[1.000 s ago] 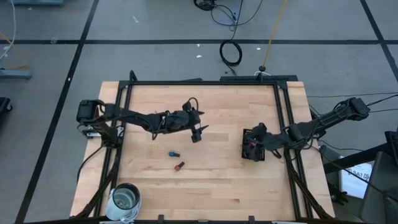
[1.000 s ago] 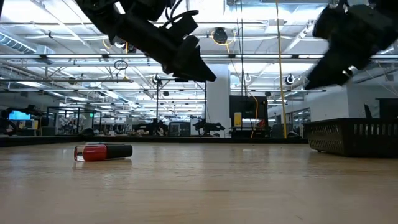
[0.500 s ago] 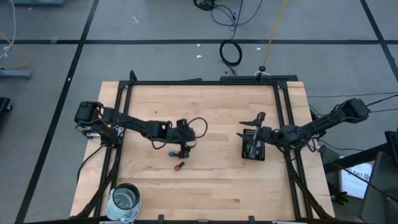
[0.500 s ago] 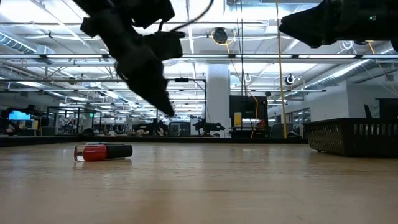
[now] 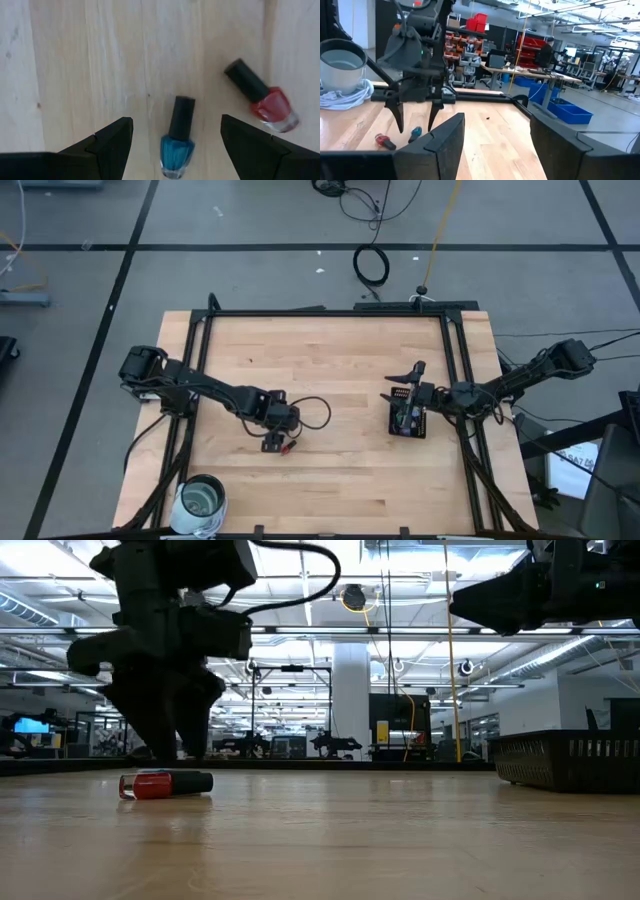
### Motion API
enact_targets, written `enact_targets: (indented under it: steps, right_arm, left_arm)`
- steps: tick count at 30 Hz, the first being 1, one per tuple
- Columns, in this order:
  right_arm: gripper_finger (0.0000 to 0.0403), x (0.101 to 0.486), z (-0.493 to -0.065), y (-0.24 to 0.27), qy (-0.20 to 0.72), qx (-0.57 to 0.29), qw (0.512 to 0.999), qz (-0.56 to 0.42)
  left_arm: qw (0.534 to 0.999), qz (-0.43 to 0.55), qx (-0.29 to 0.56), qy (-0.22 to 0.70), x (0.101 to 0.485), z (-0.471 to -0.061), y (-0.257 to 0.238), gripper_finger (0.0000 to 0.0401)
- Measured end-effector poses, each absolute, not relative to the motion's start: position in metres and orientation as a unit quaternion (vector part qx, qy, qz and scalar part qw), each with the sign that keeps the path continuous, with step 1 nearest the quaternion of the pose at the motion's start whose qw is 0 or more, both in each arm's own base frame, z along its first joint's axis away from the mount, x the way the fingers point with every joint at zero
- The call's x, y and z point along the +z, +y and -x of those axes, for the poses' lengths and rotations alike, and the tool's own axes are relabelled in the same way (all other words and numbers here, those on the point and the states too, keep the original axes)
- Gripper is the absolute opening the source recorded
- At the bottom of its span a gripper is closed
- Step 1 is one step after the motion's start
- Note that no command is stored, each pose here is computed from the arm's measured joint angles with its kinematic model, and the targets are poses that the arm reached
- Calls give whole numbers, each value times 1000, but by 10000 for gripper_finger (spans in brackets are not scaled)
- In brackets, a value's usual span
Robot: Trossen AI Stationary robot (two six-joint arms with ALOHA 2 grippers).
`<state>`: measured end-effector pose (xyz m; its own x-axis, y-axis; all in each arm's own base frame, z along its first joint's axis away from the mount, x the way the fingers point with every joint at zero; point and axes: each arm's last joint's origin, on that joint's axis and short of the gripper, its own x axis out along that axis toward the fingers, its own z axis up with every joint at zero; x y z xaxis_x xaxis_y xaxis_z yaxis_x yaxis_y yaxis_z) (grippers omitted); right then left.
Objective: Pick & Place Nail Polish
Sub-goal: Put the dark blue nail polish into the black basket
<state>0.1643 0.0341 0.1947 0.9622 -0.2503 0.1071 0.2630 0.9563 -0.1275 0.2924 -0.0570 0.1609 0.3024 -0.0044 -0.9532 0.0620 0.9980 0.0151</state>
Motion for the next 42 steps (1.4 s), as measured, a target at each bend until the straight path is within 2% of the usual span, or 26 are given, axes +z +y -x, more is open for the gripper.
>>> enact_targets:
  steps: [10,21,25,33,36,39,42]
  right_arm:
    - [212,195,-164,35,-48,-117,989,71]
    - [212,195,-165,35,-47,-117,990,57]
    - [212,194,-165,35,-47,-117,990,59]
    - [212,194,-165,35,-47,-117,990,55]
    - [212,194,-165,35,-44,-117,991,50]
    - [212,193,-165,35,-39,-116,991,51]
    - [212,192,-165,35,-38,-116,991,51]
  left_arm:
    - [802,-31,-28,596,144,-298,-58,296]
    - [766,-17,-40,641,121,-298,-59,286]
    - [761,-13,-42,647,122,-296,-59,238]
    - [761,2,-23,649,123,-295,-59,96]
    - [764,-2,-18,644,123,-296,-59,56]
    - [769,2,-16,639,123,-297,-59,37]
    - [771,-6,-22,636,123,-298,-59,37]
